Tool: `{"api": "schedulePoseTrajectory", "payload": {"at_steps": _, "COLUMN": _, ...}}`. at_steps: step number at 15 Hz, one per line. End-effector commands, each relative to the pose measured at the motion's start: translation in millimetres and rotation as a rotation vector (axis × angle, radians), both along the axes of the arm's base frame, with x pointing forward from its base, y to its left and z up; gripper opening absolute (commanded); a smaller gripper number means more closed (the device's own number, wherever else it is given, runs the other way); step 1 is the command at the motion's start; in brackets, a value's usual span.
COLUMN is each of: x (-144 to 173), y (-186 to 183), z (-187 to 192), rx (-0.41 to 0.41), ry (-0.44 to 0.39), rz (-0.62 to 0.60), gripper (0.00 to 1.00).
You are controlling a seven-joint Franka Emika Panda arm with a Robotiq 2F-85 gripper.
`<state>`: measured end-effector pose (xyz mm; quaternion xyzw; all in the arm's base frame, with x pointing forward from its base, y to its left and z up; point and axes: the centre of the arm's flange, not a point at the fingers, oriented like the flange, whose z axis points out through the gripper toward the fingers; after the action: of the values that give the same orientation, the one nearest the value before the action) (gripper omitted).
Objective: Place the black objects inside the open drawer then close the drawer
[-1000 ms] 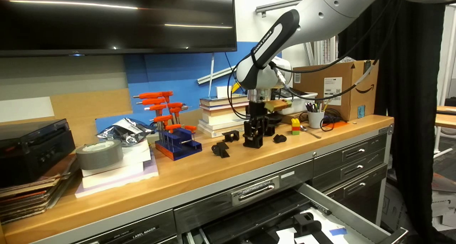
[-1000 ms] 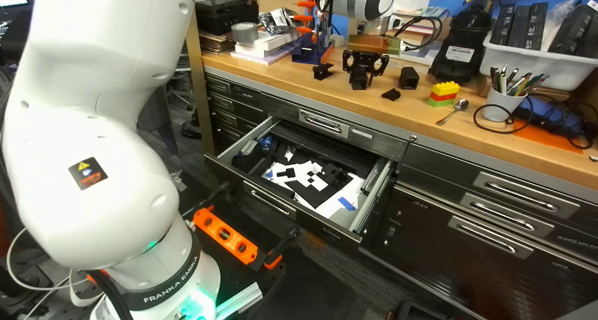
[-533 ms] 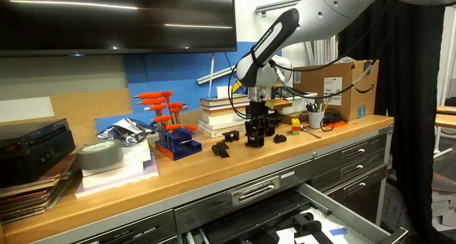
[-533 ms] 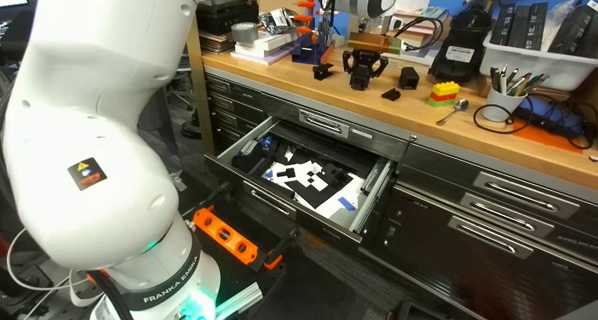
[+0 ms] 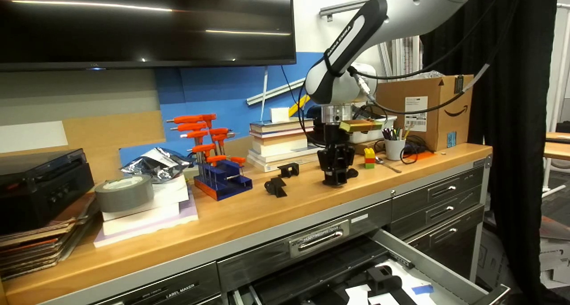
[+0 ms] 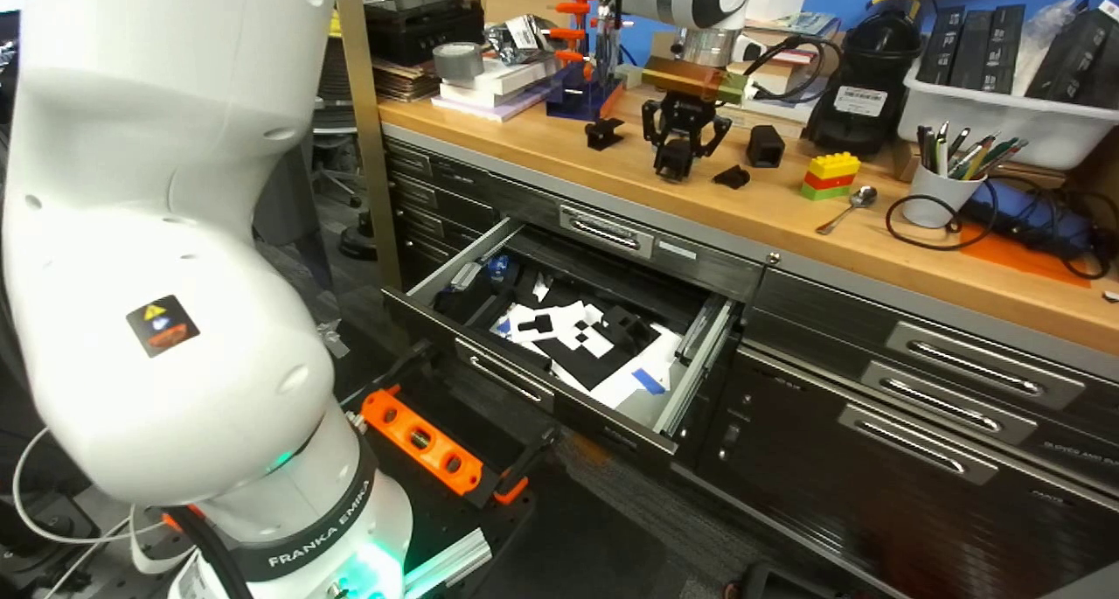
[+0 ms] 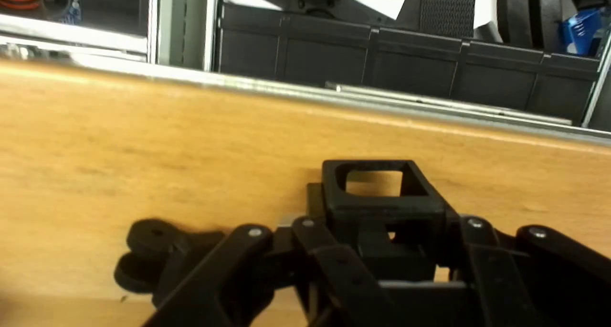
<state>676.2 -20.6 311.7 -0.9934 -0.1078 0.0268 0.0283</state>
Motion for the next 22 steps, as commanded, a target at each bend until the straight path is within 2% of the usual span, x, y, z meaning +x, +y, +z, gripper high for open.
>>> {"api": "schedulePoseTrajectory", "payload": {"at_steps": 1, "x": -70, "y": -7, "z": 17, "rx": -0.012, "ry": 0.030, "rz": -0.119, "gripper": 0.25}}
{"api": "schedulePoseTrajectory", "payload": {"at_steps": 5, "x": -130, "y": -21, "z": 7, "rx": -0.012, "ry": 0.042, "rz": -0.211, "gripper": 0.25}}
{"api": "schedulePoseTrajectory", "payload": {"at_steps": 9, "x": -170, "y": -36, "z": -17, "rx": -0.022, "ry": -0.030, "rz": -0.261, "gripper": 0.25}}
{"api": "schedulePoseTrajectory", "payload": {"at_steps": 15, "x": -215, "y": -56, "z": -72, "rx": -0.016, "ry": -0.070, "rz": -0.320, "gripper": 0.25}}
{"api": "schedulePoseTrajectory", "payload": {"at_steps": 22, "x": -246, "y": -71, "z": -127, "rx": 0.041, "ry": -0.085, "rz": -0.389, "gripper": 0.25}}
